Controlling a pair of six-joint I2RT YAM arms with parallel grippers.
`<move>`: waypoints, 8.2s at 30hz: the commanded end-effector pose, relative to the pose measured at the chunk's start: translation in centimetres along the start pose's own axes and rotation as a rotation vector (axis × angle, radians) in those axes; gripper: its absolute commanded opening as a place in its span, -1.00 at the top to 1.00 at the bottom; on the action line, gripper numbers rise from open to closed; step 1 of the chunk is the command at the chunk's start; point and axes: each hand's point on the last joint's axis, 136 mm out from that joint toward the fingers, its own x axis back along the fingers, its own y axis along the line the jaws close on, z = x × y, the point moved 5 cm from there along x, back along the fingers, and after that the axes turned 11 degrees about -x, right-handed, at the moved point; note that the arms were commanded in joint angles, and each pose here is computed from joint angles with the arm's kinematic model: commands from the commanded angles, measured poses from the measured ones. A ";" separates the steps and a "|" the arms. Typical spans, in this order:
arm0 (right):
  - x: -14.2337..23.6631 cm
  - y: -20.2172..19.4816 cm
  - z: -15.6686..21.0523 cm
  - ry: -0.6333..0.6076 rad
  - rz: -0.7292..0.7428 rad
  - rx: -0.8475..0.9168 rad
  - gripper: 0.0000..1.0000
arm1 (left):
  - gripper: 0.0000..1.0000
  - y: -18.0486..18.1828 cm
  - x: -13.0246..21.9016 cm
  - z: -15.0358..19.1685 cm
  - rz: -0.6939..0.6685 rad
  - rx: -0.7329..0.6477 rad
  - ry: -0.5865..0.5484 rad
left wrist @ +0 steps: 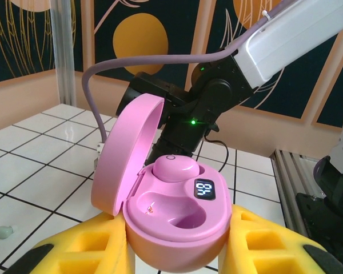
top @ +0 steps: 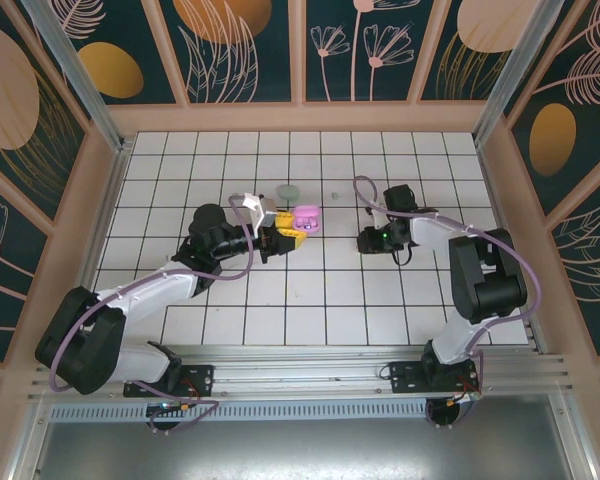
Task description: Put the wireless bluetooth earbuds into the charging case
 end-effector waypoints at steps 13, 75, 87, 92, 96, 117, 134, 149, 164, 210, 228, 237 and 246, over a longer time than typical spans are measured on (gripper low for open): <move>-2.3 1.2 0.1 0.067 0.030 0.073 0.33 | 0.91 -0.1 -0.4 -0.1 0.017 -0.014 -0.014; 0.4 3.7 0.1 0.022 -0.059 -0.125 0.65 | 0.90 -0.2 0.1 -0.3 -0.008 -0.050 0.016; 5.7 4.8 -1.3 -0.129 -0.033 -0.153 0.66 | 0.89 0.5 -0.1 -0.6 -0.043 -0.089 0.027; 9.4 5.8 -1.6 -0.216 -0.052 -0.161 0.67 | 0.91 1.6 -0.6 -1.2 -0.094 -0.105 0.007; 12.2 6.7 -1.6 -0.271 -0.078 -0.164 0.67 | 0.91 2.5 -0.5 -1.9 -0.172 -0.145 -0.031; 22.2 13.2 -1.1 -0.445 -0.301 -0.130 0.70 | 0.93 4.0 -3.3 -2.6 -0.248 -0.212 -0.128; 22.4 18.0 -0.7 -0.464 -0.427 -0.069 0.70 | 0.93 2.9 -6.7 -1.8 -0.182 -0.205 -0.128; 21.1 19.0 -0.7 -0.452 -0.402 -0.056 0.70 | 0.93 2.6 -7.4 -1.8 -0.178 -0.207 -0.121; 20.1 19.8 -1.2 -0.484 -0.306 -0.023 0.70 | 0.93 2.5 -7.2 -1.5 -0.175 -0.211 -0.108; 18.0 19.3 -1.1 -0.452 -0.168 0.079 0.59 | 0.91 2.1 -6.9 -1.8 -0.167 -0.212 -0.102; 19.9 20.3 -1.1 -0.450 -0.229 0.060 0.39 | 0.91 2.3 -6.9 -1.2 -0.176 -0.206 -0.085; 23.1 20.5 -1.2 -0.523 -0.259 0.058 0.39 | 0.91 2.1 -6.8 -1.1 -0.170 -0.206 -0.083; 24.9 19.3 -2.4 -0.581 -0.273 0.046 0.31 | 0.90 1.1 -6.3 -0.8 -0.123 -0.208 -0.065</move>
